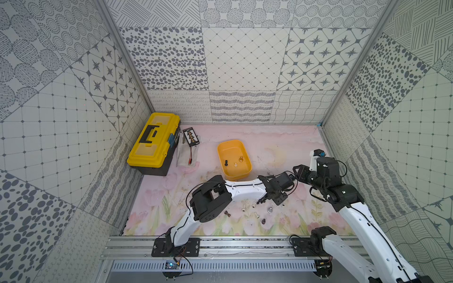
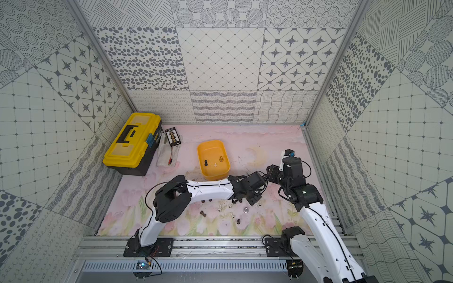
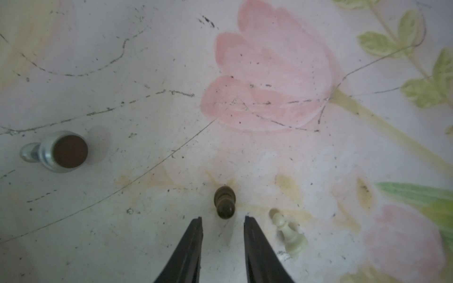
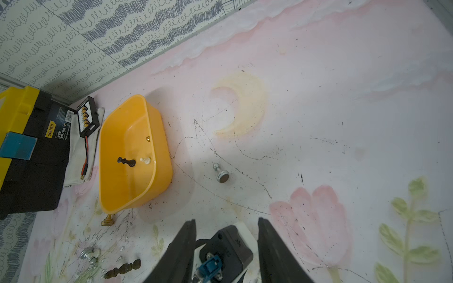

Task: Put the chess pieces into the storage box
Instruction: Pick up the chess piece at the center of the board, then place the chess piece in the storage box, then pick up the chess piece at the center of the board, then place the chess piece in the storage box.

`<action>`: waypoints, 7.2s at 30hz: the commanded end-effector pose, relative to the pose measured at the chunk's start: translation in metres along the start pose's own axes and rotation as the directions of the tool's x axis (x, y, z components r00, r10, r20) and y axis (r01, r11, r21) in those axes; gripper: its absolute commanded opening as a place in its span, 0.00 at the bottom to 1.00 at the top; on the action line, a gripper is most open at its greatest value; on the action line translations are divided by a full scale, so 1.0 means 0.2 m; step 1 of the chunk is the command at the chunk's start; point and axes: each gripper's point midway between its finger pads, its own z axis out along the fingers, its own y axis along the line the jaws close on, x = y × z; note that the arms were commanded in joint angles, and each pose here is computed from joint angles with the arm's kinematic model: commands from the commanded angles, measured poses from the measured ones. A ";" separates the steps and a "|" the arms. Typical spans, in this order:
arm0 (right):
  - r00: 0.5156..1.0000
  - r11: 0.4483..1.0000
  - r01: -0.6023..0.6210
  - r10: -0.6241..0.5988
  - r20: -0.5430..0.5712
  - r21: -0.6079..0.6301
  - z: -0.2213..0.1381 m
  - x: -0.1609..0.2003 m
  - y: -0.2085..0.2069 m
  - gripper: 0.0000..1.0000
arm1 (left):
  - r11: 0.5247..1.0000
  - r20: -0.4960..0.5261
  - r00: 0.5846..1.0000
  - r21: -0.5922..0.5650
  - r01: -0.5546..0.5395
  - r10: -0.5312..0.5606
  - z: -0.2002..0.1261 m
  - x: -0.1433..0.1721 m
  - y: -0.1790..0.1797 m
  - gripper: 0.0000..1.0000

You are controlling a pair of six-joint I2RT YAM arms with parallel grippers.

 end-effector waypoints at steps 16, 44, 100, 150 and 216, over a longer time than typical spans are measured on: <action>0.998 1.000 0.025 -0.024 0.063 -0.011 -0.05 -0.08 0.02 0.47 | 0.999 0.022 1.000 0.044 -0.012 0.011 0.06 -0.04 -0.04 0.35; 0.995 0.998 0.052 -0.054 0.082 0.035 -0.06 -0.11 -0.01 0.47 | 0.999 0.074 0.997 0.046 -0.004 0.001 -0.01 -0.18 -0.01 0.00; 0.965 0.998 -0.056 0.051 -0.258 -0.010 0.11 0.35 -0.05 0.48 | 0.791 -0.016 0.873 -0.433 0.433 -0.487 -0.32 0.30 1.62 0.00; 0.772 0.960 0.132 0.057 -0.633 0.247 0.27 0.90 -0.15 0.44 | 0.874 0.240 0.871 -0.132 0.467 -0.429 -1.05 0.08 0.99 0.42; 0.859 0.928 0.293 -0.360 -0.364 -0.229 1.08 0.39 1.23 0.13 | 0.787 0.412 0.812 -0.287 0.546 -0.414 -1.45 0.43 1.05 0.40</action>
